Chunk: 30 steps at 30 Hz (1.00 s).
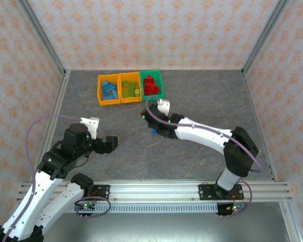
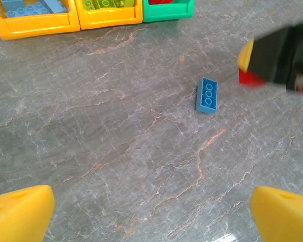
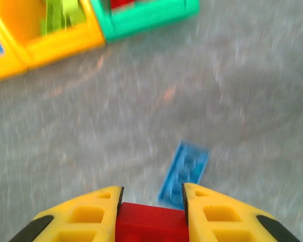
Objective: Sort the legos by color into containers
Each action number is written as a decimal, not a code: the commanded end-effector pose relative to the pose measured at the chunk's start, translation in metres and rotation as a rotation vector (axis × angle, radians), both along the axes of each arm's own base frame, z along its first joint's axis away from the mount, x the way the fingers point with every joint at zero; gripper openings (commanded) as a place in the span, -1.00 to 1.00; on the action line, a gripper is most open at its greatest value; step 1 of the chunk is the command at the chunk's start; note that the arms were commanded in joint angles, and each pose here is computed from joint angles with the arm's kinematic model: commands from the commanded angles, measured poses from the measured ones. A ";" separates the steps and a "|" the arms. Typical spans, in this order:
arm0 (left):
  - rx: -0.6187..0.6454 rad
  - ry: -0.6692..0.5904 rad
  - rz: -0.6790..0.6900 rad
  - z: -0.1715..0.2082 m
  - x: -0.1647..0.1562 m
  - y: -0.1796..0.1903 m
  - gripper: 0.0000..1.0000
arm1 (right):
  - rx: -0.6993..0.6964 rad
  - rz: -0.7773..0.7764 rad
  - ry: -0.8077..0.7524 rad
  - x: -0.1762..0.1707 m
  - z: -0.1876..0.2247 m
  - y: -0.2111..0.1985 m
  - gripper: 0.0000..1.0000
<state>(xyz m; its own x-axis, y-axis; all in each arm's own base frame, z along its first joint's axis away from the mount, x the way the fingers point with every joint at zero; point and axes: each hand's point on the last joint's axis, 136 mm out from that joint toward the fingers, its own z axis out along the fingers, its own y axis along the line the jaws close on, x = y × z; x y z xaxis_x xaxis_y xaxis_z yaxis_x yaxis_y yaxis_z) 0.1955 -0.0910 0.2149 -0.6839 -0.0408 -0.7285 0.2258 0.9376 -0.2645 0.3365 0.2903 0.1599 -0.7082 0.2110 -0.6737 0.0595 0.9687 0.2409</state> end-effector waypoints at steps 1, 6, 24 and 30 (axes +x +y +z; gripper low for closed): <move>-0.008 -0.008 0.000 0.000 0.002 -0.002 1.00 | -0.105 -0.014 -0.135 0.068 0.022 -0.008 -0.46; 0.003 0.000 0.009 -0.002 0.004 0.000 1.00 | -0.145 -0.041 -0.186 0.161 0.021 -0.005 -0.50; 0.018 0.020 0.026 -0.007 0.007 0.002 1.00 | -0.071 0.136 -0.124 0.180 0.090 0.002 0.31; -0.084 0.071 -0.016 -0.008 0.011 -0.020 0.99 | 0.018 0.263 -0.030 0.081 0.099 -0.029 0.32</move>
<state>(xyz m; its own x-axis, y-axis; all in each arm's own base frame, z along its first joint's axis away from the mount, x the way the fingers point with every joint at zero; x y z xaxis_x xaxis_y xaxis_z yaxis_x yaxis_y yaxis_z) 0.1998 -0.0941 0.2045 -0.7211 -0.0492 -0.6911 0.2021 0.9392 -0.2777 0.4628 0.2681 0.2319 -0.7089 0.0465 -0.7038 -0.1184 0.9758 0.1837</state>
